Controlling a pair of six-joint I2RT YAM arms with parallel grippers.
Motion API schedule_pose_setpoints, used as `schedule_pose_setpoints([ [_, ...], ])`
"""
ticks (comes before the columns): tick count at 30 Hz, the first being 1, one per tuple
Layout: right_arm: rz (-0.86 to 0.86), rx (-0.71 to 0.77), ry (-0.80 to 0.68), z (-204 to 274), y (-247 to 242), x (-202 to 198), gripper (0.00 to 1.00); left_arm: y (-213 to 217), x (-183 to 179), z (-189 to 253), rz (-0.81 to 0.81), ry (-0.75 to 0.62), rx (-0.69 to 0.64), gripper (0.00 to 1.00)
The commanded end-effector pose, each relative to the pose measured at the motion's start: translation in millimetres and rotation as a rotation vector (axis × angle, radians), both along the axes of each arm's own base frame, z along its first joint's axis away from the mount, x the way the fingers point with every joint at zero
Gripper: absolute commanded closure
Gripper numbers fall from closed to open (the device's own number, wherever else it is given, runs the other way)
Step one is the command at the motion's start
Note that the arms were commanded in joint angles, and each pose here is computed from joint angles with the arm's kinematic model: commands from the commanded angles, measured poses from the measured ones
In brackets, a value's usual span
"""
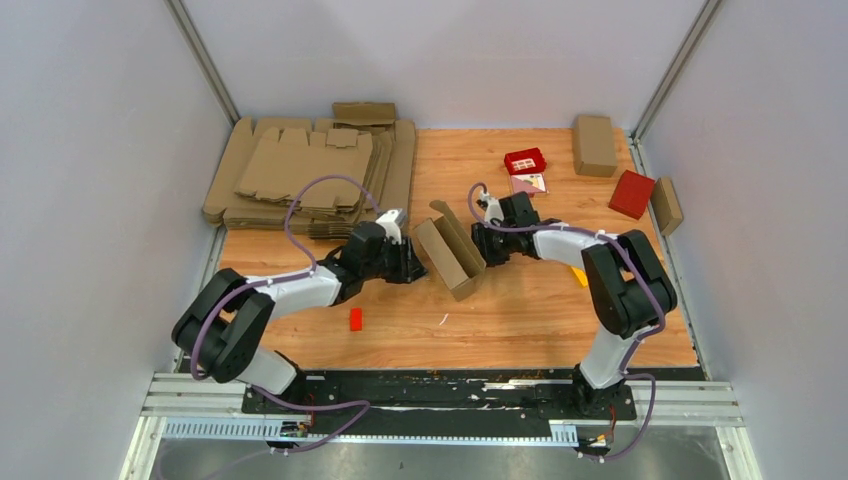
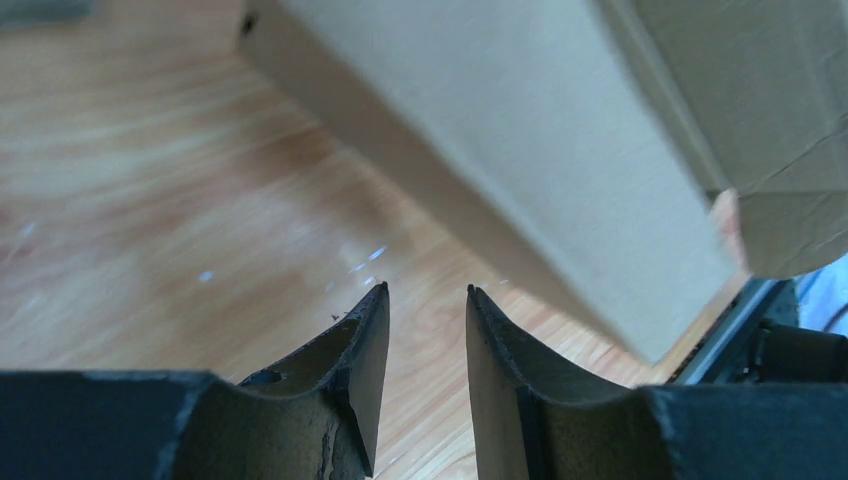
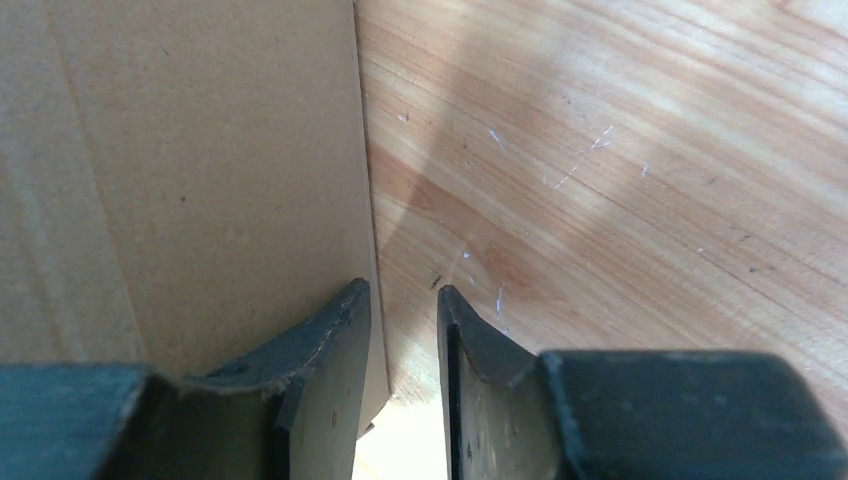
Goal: Fold the paper box
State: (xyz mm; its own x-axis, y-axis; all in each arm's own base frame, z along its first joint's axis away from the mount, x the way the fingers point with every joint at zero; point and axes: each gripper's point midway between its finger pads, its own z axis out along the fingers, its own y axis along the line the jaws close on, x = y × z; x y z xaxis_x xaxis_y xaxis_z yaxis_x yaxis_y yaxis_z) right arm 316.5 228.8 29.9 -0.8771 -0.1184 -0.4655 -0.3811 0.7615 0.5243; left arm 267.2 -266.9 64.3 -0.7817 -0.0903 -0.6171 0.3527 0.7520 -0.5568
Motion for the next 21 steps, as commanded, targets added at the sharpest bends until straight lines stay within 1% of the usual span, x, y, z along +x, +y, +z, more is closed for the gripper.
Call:
schedule_pose_setpoints([
  [1, 0.032, -0.067, -0.078, 4.6, 5.5, 10.6, 0.67, -27.9, 15.4, 29.2, -0.059, -0.08, -0.079, 0.59],
  [6, 0.123, -0.12, -0.113, 2.6, 25.4, -5.6, 0.63, -36.3, 7.4, 28.6, -0.107, -0.078, -0.091, 0.57],
  [11, 0.197, -0.152, -0.137, 6.9, 41.6, -25.1, 0.62, -40.4, -10.1, 23.5, -0.153, -0.059, -0.063, 0.57],
  [15, 0.229, -0.196, -0.161, 6.8, 41.7, -40.5, 0.61, -33.6, -31.8, 21.6, -0.156, -0.049, -0.051, 0.57],
  [19, 0.243, -0.182, -0.158, 5.7, 40.8, -53.3, 0.61, -15.1, -50.0, 12.4, -0.126, -0.029, -0.044, 0.54],
  [21, 0.254, -0.176, -0.162, 6.2, 42.7, -57.6, 0.6, -9.3, -55.0, 16.3, -0.111, -0.044, -0.065, 0.53],
])
